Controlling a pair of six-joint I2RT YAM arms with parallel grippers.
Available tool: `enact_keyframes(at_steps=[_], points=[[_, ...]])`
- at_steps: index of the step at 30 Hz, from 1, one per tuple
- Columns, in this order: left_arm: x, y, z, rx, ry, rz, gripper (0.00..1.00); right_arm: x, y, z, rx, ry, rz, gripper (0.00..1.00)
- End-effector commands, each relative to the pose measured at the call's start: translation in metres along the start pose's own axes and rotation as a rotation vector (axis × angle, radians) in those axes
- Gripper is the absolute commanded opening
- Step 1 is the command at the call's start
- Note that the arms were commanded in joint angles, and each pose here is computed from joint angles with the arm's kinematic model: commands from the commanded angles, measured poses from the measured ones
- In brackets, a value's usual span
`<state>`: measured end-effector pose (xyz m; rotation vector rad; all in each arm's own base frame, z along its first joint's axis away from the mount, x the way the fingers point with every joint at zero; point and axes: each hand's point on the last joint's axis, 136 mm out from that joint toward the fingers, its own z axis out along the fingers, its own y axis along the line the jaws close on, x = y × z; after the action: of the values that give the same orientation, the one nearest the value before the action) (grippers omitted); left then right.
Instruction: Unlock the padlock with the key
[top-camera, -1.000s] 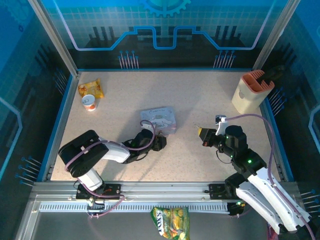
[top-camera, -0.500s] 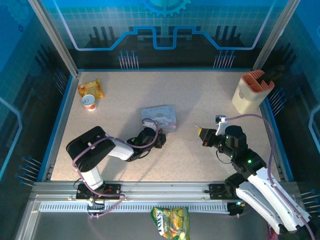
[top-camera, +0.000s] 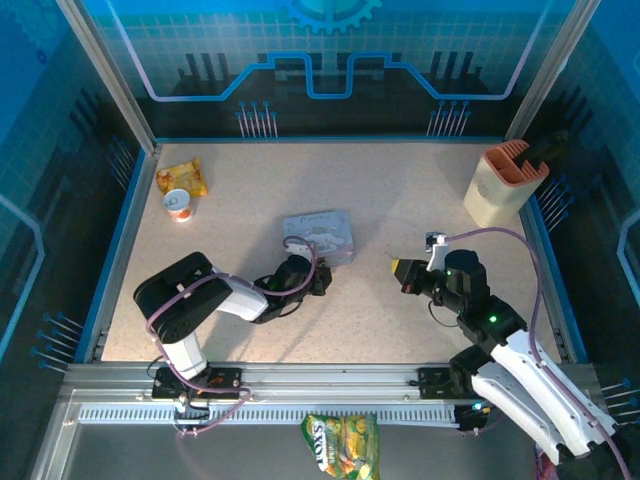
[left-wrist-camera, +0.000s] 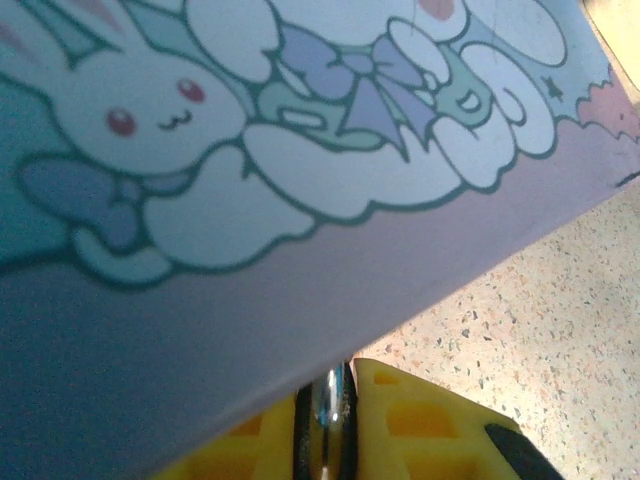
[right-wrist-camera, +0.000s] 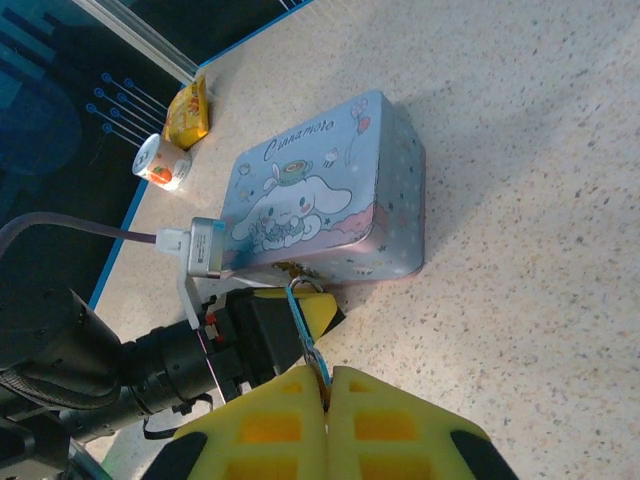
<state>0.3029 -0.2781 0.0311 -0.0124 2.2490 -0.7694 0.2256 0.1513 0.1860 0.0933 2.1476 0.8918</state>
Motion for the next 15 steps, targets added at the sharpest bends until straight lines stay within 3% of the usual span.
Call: enact_keyframes(at_steps=[1, 15], points=[[-0.014, -0.016, -0.009, 0.056, -0.035, -0.024, 0.13, 0.002, 0.003, 0.004, -0.034, 0.006, 0.037, 0.00], [-0.039, -0.047, -0.019, 0.156, -0.018, -0.219, 0.09, 0.044, -0.026, 0.039, -0.075, 0.162, 0.293, 0.00]])
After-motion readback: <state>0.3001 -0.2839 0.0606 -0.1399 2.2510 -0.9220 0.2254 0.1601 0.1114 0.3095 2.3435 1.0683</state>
